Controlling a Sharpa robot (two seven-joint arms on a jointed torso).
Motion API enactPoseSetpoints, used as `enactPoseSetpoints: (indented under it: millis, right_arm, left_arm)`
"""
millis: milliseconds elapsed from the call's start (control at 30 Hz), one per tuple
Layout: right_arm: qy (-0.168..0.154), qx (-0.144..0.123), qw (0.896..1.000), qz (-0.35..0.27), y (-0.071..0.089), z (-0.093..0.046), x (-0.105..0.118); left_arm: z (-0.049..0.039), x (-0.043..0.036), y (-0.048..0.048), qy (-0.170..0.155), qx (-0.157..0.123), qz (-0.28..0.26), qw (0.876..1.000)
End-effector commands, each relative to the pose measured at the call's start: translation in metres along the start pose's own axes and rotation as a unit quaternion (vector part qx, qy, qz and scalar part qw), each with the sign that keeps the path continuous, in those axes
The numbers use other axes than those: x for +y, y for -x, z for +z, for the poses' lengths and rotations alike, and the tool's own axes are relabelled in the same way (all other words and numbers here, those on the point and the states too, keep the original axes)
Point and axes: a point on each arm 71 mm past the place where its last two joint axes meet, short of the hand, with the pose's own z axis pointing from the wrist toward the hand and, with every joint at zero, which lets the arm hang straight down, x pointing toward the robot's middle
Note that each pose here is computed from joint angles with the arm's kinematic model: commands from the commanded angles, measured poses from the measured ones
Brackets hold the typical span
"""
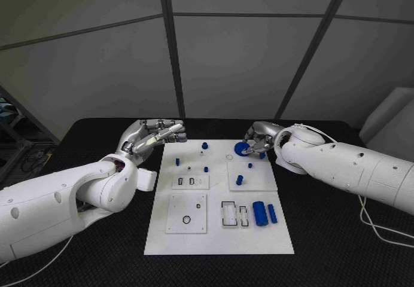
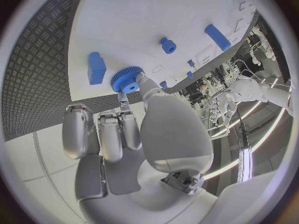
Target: Assemble the parts on the task board
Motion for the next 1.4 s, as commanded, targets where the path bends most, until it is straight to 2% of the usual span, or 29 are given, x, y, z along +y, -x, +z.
enactPoseSetpoints:
  millis: [33,400,667,833,1100,1400]
  right_arm:
    - [-0.004,0.012,1.0,-0.003,-0.001,0.001,0.0]
    - [-0.005,0.012,1.0,-0.003,-0.002,0.004,0.002]
    - [-0.006,-0.001,1.0,-0.01,0.0,0.004,0.002]
    - [0.002,-0.019,1.0,-0.019,0.002,0.004,0.004]
    - [0.036,-0.072,0.996,-0.032,0.008,0.0,0.017]
    - [0.067,-0.104,0.991,-0.051,0.01,-0.005,0.033]
  left_arm:
    - [0.0007,-0.0006,-0.0016,-0.002,0.006,-0.003,1.0]
    - [0.0011,0.0001,-0.0018,0.0,0.006,-0.003,1.0]
    - [0.0013,0.0005,-0.0017,0.0,0.007,-0.003,1.0]
    - [0.0012,0.0006,-0.0014,0.001,0.006,-0.003,1.0]
    - [0.0012,0.001,-0.001,0.001,0.006,-0.003,1.0]
    - [0.0011,0.0012,-0.0007,0.002,0.005,-0.002,1.0]
